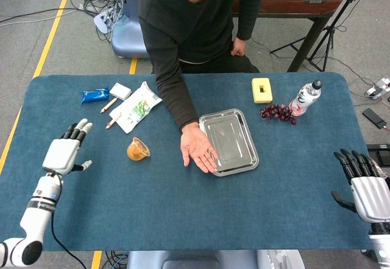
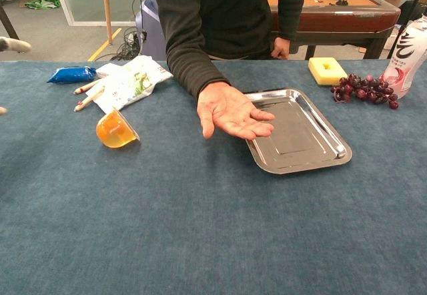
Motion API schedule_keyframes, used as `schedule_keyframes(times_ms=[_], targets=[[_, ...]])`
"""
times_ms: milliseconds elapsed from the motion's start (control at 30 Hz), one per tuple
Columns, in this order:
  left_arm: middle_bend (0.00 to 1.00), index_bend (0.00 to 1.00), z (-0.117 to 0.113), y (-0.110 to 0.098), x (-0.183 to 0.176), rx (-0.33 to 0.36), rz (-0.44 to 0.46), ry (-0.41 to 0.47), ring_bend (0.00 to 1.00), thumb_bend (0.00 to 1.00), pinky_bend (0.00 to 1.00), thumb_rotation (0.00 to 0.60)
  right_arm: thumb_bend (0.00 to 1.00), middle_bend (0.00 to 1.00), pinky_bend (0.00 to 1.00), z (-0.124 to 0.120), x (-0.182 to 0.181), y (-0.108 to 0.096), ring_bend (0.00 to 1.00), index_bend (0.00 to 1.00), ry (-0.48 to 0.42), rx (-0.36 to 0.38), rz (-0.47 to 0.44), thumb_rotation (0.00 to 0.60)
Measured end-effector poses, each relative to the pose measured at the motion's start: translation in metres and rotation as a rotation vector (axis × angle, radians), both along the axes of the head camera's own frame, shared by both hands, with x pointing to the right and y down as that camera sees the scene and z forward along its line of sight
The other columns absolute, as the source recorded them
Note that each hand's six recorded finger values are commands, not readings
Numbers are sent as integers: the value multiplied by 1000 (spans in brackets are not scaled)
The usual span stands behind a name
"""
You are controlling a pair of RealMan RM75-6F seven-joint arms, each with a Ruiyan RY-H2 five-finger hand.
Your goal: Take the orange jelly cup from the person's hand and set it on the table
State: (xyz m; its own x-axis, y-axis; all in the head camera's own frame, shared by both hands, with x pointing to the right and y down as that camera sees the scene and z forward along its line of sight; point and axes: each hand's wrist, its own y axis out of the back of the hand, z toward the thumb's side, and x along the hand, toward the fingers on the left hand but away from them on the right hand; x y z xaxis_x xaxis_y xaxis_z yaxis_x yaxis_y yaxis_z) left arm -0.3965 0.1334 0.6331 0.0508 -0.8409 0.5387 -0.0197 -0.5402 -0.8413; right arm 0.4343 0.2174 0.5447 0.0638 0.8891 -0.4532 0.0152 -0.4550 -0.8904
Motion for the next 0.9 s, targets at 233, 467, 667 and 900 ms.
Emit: schedule_keyframes(times_ms=[233, 467, 667, 900], targets=[[0, 0, -31, 44, -50, 94, -126, -7, 0, 198, 229, 600, 190, 75, 88, 2, -5, -2, 0, 90, -17, 1, -14, 600], [0, 0, -45, 74, -49, 131, -106, 28, 0, 199, 226, 600, 190, 75, 88, 5, -14, -1, 0, 90, -48, -5, -33, 600], [0, 0, -48, 87, -30, 136, -37, 48, 0, 198, 219, 600, 190, 75, 88, 3, -15, 1, 0, 90, -51, 2, -33, 600], [0, 0, -50, 92, -24, 143, -23, 43, 0, 198, 218, 600, 190, 75, 88, 1, -16, 3, 0, 90, -51, 10, -34, 600]])
